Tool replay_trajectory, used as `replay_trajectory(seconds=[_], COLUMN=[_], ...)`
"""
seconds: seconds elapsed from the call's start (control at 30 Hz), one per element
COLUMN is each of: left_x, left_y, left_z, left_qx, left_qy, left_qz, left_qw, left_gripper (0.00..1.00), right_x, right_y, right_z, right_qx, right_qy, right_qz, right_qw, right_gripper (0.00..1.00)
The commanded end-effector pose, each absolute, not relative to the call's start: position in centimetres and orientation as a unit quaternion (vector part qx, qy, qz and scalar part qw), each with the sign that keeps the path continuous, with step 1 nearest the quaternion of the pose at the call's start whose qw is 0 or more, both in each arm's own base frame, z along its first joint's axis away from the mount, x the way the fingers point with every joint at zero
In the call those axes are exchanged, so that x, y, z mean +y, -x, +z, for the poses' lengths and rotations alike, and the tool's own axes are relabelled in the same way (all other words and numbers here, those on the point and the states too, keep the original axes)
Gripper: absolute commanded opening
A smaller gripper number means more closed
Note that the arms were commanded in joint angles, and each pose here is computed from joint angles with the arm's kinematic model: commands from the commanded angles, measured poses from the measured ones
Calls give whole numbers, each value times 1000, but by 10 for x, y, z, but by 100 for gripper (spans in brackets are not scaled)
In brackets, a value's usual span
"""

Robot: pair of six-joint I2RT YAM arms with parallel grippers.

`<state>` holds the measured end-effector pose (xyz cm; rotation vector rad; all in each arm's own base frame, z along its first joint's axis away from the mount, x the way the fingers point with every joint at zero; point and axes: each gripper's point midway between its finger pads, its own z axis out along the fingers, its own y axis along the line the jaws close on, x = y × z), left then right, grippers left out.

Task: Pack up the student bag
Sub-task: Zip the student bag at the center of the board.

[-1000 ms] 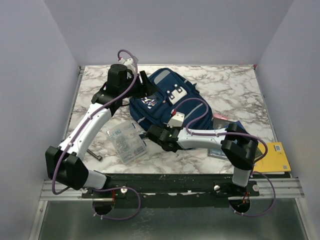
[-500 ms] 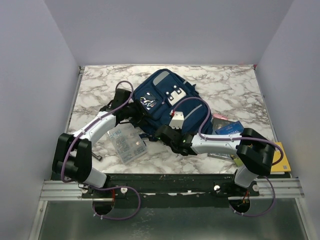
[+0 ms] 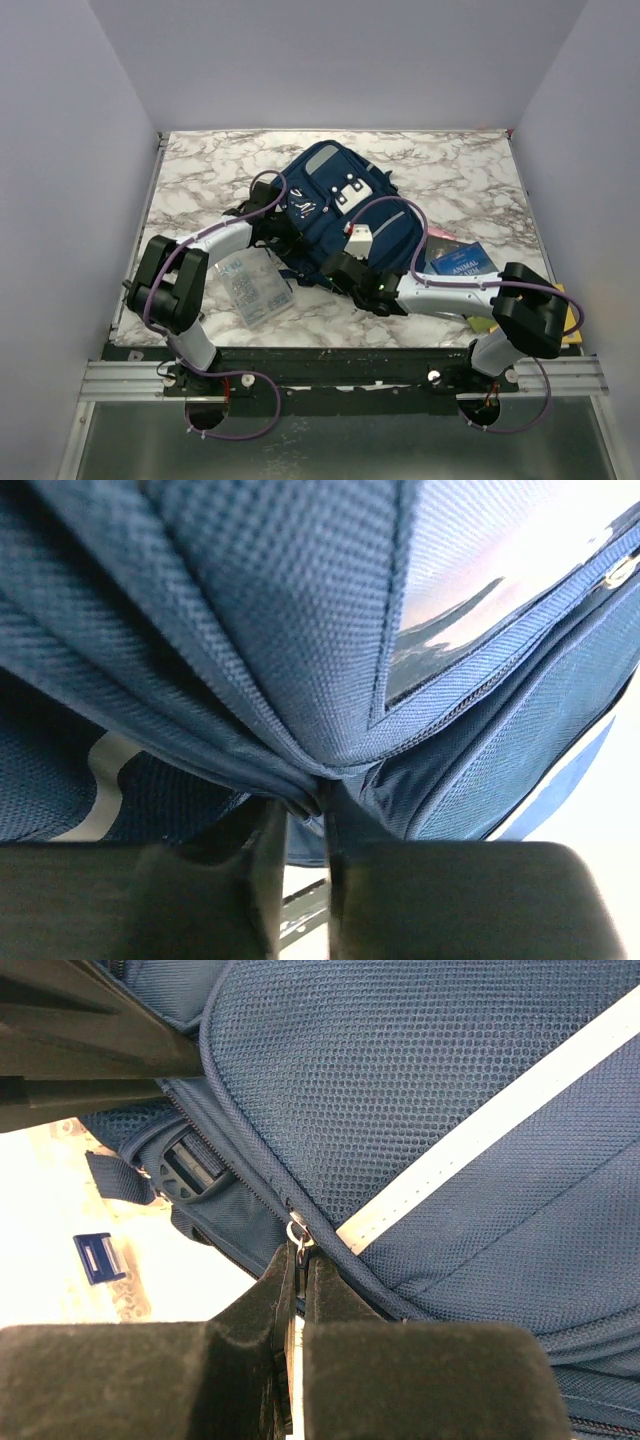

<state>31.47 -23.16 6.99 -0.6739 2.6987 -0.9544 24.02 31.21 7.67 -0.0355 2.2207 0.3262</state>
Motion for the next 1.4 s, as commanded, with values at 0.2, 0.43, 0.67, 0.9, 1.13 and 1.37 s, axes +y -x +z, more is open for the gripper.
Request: replay_trajectory(seconds=[0.2,0.43,0.67,0.9,1.13,1.37], left_x=[-205,-193,-204,-204,-202,-205], left_y=[-366,-377,-374,-381,-386,-385], left_z=[98,115,115,123,129,132], left_qx=[901,906,914,919,922,921], left_qy=[238,193,147,108,83,76], left_qz=[-304,-302,-320,-316,-305,-312], left_qw=[197,224,199,212,223,220], left_gripper=[0,0,0,0,0,0], right_x=[275,200,174,164,159,145], right_y=[-233,-220,-223,-252,-273,-287], right_z=[77,74,91,98,104,123], right_qx=[892,893,885,893,886,859], right_qy=[5,-58,-39,-11,81,122], right_qz=[85,-5,-20,41,-37,-94], right_qw=[444,447,463,448,455,489], right_gripper=[1,1,1,0,1,1])
